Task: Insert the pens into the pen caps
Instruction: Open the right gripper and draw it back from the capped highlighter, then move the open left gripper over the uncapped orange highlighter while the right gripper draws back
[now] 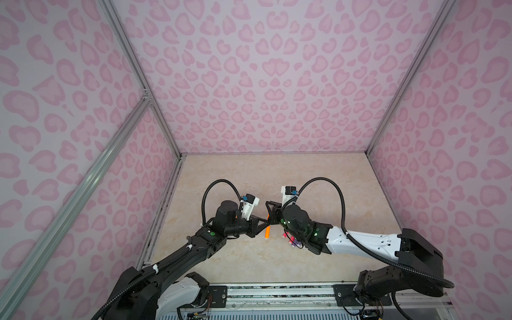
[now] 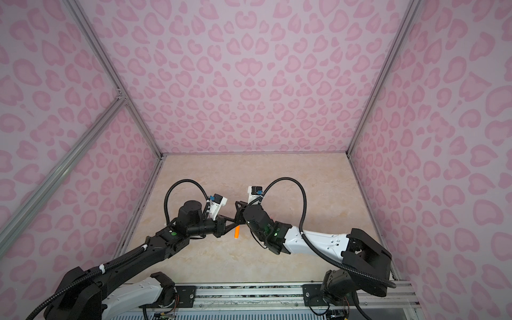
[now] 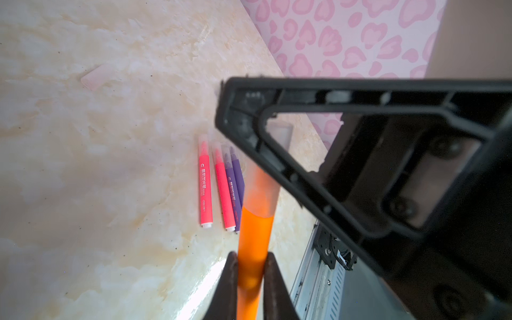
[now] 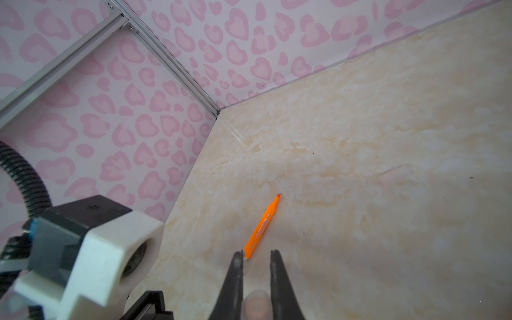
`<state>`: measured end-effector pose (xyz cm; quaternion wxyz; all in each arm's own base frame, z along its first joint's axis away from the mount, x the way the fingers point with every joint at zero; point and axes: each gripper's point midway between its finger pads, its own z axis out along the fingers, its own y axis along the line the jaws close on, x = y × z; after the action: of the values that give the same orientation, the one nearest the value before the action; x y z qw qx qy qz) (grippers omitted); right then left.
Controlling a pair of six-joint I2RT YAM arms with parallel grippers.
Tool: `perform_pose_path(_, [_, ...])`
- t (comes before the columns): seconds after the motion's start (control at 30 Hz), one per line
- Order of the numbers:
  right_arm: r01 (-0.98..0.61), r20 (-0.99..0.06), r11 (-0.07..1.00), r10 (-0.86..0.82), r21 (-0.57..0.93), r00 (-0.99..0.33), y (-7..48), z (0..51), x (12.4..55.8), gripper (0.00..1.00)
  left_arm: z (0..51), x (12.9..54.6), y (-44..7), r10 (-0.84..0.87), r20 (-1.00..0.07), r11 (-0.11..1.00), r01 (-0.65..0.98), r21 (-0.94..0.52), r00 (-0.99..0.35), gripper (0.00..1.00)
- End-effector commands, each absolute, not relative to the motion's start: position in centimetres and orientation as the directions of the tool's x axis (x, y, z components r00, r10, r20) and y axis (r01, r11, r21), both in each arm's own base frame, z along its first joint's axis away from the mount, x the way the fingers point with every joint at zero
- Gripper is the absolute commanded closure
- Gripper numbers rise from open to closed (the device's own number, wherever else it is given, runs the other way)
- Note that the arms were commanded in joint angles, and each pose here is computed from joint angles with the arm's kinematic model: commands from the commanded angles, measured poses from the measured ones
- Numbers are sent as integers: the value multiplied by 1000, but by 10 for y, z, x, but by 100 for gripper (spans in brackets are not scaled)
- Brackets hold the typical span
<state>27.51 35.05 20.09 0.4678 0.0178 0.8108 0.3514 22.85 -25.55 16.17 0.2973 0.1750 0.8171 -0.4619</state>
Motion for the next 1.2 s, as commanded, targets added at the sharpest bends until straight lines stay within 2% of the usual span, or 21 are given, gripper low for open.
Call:
perform_pose_path(0.0, [-329, -693, 738, 253, 590, -676, 365, 173, 245, 100, 193, 282, -234, -211, -747, 632, 494, -597, -631, 96])
perform_pose_path(0.47, [-310, -689, 758, 242, 574, -684, 371, 164, 232, 100, 197, 283, -223, -241, -758, 652, 477, -589, -606, 96])
perform_pose_path(0.83, [-264, -704, 854, 155, 448, -693, 370, 148, 232, 100, 206, 285, -200, -253, -813, 734, 443, -514, -524, 96])
perform_pose_path(1.17, [-273, -739, 841, 203, 468, -642, 370, 176, 239, 100, 211, 282, -203, -250, -820, 717, 470, -514, -515, 96])
